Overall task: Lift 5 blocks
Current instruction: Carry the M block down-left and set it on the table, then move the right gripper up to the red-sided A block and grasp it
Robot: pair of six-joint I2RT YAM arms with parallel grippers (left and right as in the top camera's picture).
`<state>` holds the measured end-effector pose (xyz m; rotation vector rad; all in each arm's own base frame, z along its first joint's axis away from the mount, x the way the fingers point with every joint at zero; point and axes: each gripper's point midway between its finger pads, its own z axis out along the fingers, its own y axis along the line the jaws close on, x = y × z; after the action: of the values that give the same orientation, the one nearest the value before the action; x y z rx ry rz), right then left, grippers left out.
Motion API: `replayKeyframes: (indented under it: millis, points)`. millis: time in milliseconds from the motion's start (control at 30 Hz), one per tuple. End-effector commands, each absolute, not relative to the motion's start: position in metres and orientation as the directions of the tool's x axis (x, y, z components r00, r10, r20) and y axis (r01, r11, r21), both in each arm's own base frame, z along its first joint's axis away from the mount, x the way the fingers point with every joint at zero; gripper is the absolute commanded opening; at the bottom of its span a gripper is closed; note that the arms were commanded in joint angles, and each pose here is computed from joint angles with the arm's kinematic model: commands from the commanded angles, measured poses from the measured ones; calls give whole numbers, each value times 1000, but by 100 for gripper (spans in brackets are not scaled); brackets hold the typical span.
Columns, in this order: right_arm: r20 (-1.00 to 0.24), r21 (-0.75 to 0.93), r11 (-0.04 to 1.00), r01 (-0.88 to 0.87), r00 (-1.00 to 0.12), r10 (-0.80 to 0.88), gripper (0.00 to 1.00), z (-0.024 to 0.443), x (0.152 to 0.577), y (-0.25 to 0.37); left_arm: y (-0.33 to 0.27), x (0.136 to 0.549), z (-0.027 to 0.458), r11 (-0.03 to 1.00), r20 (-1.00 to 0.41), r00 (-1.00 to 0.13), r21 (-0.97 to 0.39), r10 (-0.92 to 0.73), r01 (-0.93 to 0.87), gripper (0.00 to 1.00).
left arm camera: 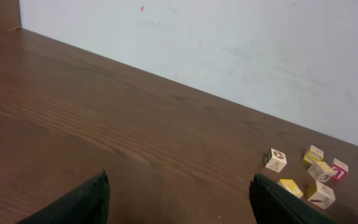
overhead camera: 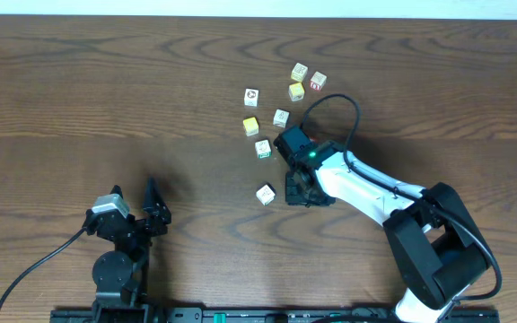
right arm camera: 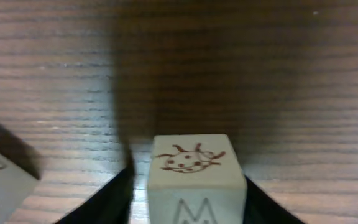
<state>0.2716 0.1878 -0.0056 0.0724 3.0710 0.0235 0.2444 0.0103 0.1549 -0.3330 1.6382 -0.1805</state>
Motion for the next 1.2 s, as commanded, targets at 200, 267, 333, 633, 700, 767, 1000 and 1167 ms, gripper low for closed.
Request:
replayKeyframes:
  millis: [200, 267, 333, 633, 700, 767, 1000, 1167]
  points:
    - [-56, -26, 999, -47, -997, -49, 55, -19, 271, 184, 13, 243, 138, 943, -941, -113, -304, -320, -138, 73]
    - [-67, -19, 998, -56, -996, -58, 56, -15, 276, 187, 13, 243, 138, 943, -941, -113, -304, -320, -138, 72]
    - [-76, -14, 998, -54, -996, -55, 57, -10, 282, 188, 13, 243, 138, 943, -941, -113, -304, -320, -138, 72]
    - [-171, -32, 995, -96, -980, -100, 59, 48, 330, 194, 13, 243, 138, 943, -941, -113, -304, -320, -138, 73]
    - [-212, -45, 996, -82, -973, -90, 60, 59, 343, 193, 13, 243, 138, 943, -941, -113, -304, -320, -138, 72]
    - [-244, -43, 997, -71, -966, -80, 63, 66, 353, 193, 13, 243, 138, 943, -941, -113, -304, -320, -138, 73]
    - [-304, -31, 999, -11, -953, -20, 64, 70, 370, 188, 13, 243, 138, 943, -941, -113, -304, -320, -138, 73]
    - [-306, -22, 999, 29, -952, 21, 63, 70, 372, 184, 13, 243, 138, 943, -941, -113, -304, -320, -138, 73]
